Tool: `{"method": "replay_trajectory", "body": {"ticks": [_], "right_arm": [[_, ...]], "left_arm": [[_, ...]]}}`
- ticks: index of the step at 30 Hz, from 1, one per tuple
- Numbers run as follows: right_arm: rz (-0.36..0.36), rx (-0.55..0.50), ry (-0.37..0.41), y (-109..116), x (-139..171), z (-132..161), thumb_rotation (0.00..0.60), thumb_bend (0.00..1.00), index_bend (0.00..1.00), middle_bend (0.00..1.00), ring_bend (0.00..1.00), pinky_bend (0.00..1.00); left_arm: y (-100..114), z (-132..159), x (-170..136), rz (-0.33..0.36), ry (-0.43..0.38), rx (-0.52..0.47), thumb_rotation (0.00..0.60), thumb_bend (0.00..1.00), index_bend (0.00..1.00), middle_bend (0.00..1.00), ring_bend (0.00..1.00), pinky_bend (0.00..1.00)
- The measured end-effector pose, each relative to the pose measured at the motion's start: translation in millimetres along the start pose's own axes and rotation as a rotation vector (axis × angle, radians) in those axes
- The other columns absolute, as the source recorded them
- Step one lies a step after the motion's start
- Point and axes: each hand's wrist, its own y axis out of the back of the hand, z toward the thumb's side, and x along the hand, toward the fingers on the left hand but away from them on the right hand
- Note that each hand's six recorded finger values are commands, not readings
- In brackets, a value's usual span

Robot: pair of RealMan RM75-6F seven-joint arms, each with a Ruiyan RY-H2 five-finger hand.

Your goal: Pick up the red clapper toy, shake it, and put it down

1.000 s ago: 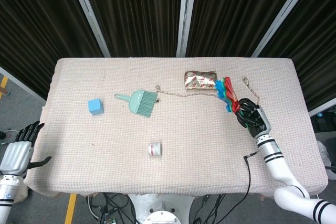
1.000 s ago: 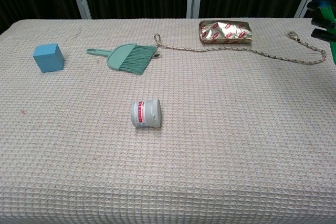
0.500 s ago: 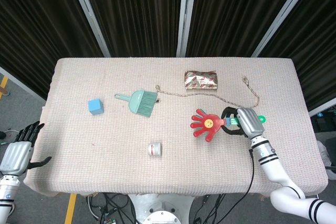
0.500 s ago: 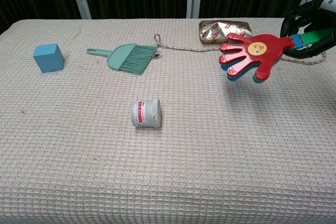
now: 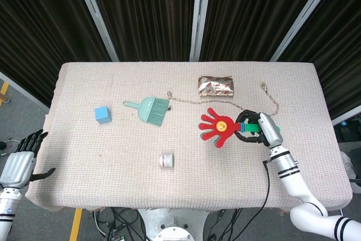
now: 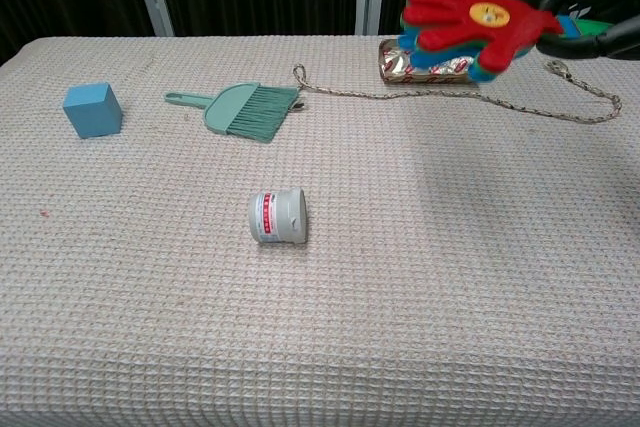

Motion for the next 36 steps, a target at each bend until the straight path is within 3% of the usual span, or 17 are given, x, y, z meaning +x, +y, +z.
{"method": "replay_trajectory", "body": {"ticks": [5, 8, 11, 16, 19, 22, 25, 32, 36], "right_arm": [[-0.015, -0.544, 0.011, 12.4, 5.1, 0.7, 0.600, 0.56, 1.00, 0.74, 0.82, 1.00], [-0.024, -0.799, 0.014, 20.8, 8.4, -2.3, 0.600, 0.56, 1.00, 0.74, 0.82, 1.00], [-0.032, -0.971, 0.015, 29.3, 11.2, -7.4, 0.600, 0.56, 1.00, 0.74, 0.82, 1.00], [-0.027, -1.058, 0.011, 35.8, 13.1, -14.8, 0.600, 0.56, 1.00, 0.74, 0.82, 1.00], [-0.013, -0.990, 0.009, 35.1, 12.8, -17.0, 0.600, 0.55, 1.00, 0.74, 0.82, 1.00], [0.003, -0.828, 0.010, 33.0, 11.7, -18.1, 0.600, 0.55, 1.00, 0.74, 0.82, 1.00], [0.008, -0.587, 0.018, 30.7, 10.1, -18.3, 0.600, 0.55, 1.00, 0.74, 0.82, 1.00], [-0.030, 0.129, 0.045, 22.7, 6.1, -16.6, 0.600, 0.54, 1.00, 0.74, 0.82, 1.00], [-0.048, 0.417, 0.036, 18.0, 4.3, -14.3, 0.600, 0.54, 1.00, 0.74, 0.82, 1.00]], "left_arm": [[-0.4, 1.3, 0.7, -0.002, -0.003, 0.002, 0.600, 0.16, 0.03, 0.02, 0.00, 0.10], [-0.4, 1.4, 1.4, -0.003, -0.003, 0.001, 0.600, 0.16, 0.03, 0.02, 0.00, 0.10], [-1.3, 1.2, 1.6, -0.007, -0.002, 0.001, 0.600, 0.16, 0.03, 0.02, 0.00, 0.11], [-2.4, -0.1, 1.5, -0.012, 0.001, 0.001, 0.600, 0.16, 0.03, 0.02, 0.00, 0.11], [-2.6, -0.9, 1.0, -0.011, 0.004, 0.000, 0.600, 0.16, 0.03, 0.02, 0.00, 0.11], [-3.2, -1.7, 0.5, -0.013, 0.006, -0.001, 0.600, 0.16, 0.03, 0.02, 0.00, 0.11], [-4.1, -2.2, 0.0, -0.015, 0.007, -0.003, 0.600, 0.16, 0.03, 0.02, 0.00, 0.11], [-4.5, -4.0, -0.3, -0.015, 0.010, -0.006, 0.600, 0.16, 0.03, 0.02, 0.00, 0.11], [-4.4, -4.1, -0.5, -0.013, 0.009, -0.006, 0.600, 0.16, 0.03, 0.02, 0.00, 0.11]]}}
